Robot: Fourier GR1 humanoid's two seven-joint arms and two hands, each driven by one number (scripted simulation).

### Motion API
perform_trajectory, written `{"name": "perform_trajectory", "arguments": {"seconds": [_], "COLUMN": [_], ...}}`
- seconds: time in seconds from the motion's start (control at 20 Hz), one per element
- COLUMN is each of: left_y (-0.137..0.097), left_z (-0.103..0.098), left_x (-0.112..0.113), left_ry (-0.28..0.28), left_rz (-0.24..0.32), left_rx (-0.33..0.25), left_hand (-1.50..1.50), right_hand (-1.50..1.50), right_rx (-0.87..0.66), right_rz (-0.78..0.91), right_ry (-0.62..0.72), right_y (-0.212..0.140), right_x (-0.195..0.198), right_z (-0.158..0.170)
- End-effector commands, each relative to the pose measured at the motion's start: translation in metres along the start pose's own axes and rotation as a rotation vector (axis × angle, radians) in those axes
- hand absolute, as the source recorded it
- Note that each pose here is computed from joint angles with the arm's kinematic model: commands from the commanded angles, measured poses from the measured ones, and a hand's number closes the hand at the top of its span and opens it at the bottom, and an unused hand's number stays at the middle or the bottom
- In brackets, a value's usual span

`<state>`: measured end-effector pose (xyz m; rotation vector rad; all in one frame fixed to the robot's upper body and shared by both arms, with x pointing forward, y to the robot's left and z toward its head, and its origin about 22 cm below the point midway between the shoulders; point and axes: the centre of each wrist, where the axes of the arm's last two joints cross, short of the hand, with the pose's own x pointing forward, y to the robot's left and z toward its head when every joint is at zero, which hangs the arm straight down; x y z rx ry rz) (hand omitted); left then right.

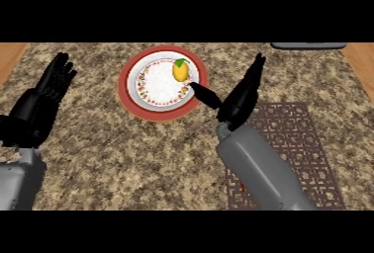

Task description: Pick the lemon from the placemat and place it in the plate

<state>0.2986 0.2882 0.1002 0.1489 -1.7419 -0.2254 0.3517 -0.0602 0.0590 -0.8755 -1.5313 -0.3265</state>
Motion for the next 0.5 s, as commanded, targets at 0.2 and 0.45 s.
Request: {"name": "perform_trajectory", "arguments": {"seconds": [0.2,0.45], "left_y": [-0.001,-0.002], "left_z": [0.012,0.009], "left_x": [-0.004,0.015], "left_ry": [0.016,-0.001], "left_rz": [-0.01,0.003], "left_rx": [0.012,0.002], "left_hand": [0.0,0.0], "right_hand": [-1.5,-1.5], "right_rx": [-0.012,-0.075], "right_rz": [-0.002,0.074], "right_ry": [0.013,-0.02], "right_y": [-0.065,-0.091], "right_x": [-0.016,-0.016], "right_z": [0.038,0.032]}}
